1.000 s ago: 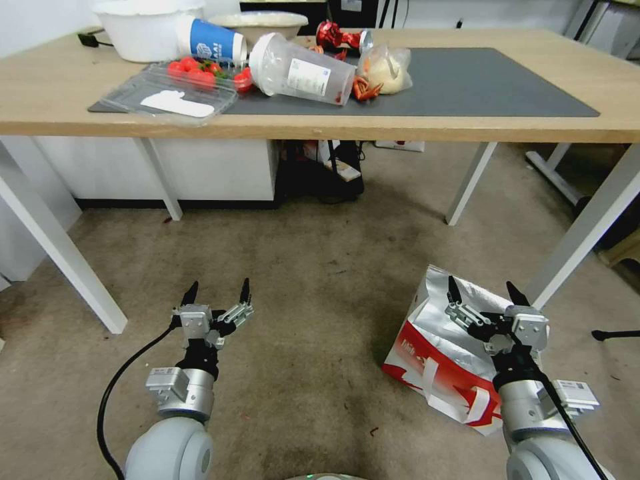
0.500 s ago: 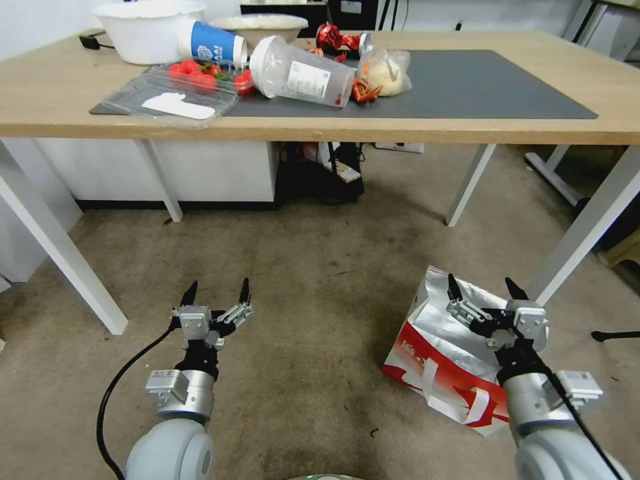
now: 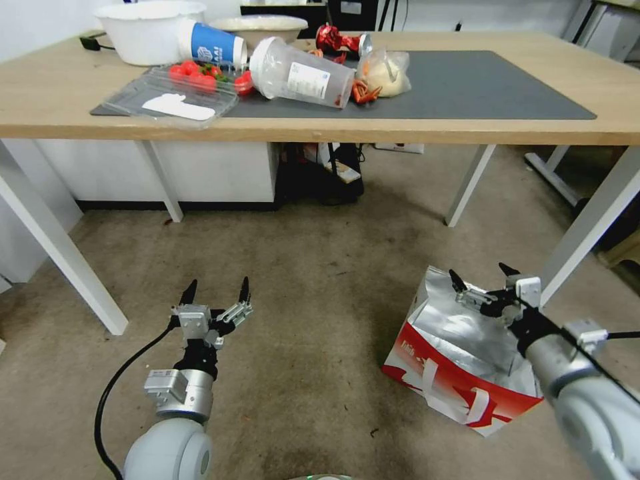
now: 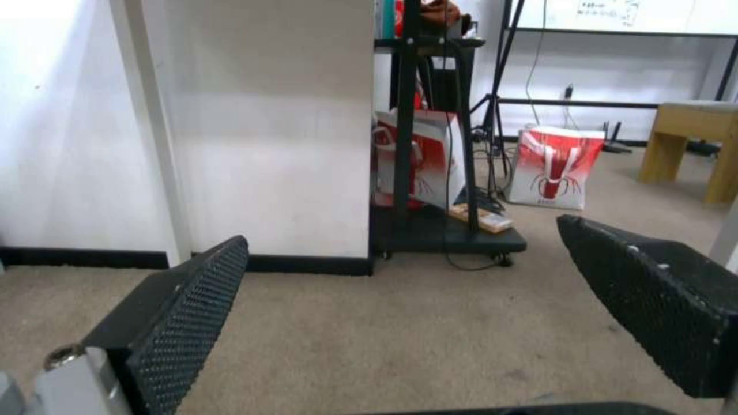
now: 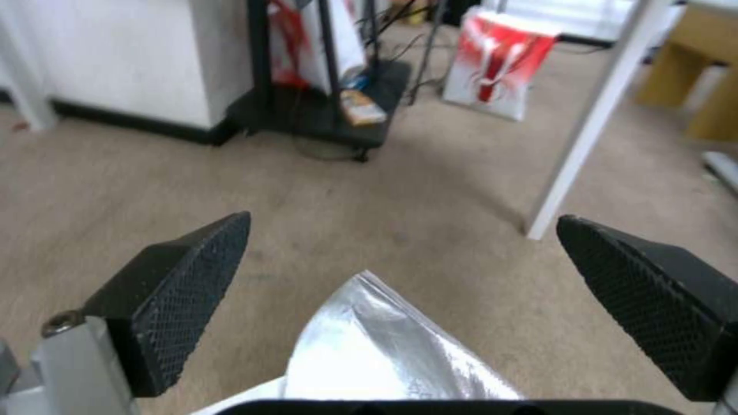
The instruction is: Pick up the food delivery bag from the floor and place it on the table.
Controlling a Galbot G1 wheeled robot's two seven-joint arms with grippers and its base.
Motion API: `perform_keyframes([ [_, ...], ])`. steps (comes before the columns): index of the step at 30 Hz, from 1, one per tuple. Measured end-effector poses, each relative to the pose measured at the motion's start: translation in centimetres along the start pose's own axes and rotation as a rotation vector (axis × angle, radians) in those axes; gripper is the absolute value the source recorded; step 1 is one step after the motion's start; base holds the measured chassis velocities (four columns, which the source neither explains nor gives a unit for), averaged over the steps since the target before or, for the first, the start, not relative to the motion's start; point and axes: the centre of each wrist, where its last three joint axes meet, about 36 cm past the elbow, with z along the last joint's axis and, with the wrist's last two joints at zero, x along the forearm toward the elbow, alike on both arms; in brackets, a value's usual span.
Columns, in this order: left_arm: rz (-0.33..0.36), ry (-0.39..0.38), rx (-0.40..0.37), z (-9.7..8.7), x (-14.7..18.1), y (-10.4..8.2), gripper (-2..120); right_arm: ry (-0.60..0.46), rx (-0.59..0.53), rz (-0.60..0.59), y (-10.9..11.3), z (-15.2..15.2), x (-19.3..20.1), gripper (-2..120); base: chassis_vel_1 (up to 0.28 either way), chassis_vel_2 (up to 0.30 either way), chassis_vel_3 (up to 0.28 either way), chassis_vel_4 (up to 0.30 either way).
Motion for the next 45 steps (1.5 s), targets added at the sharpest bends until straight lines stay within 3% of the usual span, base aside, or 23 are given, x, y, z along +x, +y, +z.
perform_keyframes([
  [7,-0.002,-0.005,0.001,-0.2,0.0,0.0,100,0.120,0.097,-0.187,-6.0,-1.0,-3.0,100,0.000,0.000,0.000,0.000],
  [15,-0.006,-0.007,0.006,-0.3,0.0,-0.1,100,0.220,0.183,-0.233,-11.4,-0.2,-5.1,100,0.000,0.000,0.000,0.000],
  [19,-0.008,-0.008,0.008,-0.3,0.0,-0.1,100,0.203,0.199,-0.277,-13.2,0.4,-6.6,100,0.000,0.000,0.000,0.000],
  [26,-0.013,-0.010,0.009,-0.3,0.0,0.0,100,0.180,0.199,-0.342,-13.3,1.4,-8.1,100,0.000,0.000,0.000,0.000],
  [35,-0.016,-0.013,0.011,-0.4,0.1,0.0,100,0.235,0.288,-0.372,-12.8,3.6,-10.6,99,0.000,0.000,0.000,0.000],
  [45,-0.017,-0.013,0.012,-0.4,0.1,0.0,100,0.250,0.300,-0.391,-13.0,4.5,-11.7,99,0.000,0.000,0.000,0.000],
])
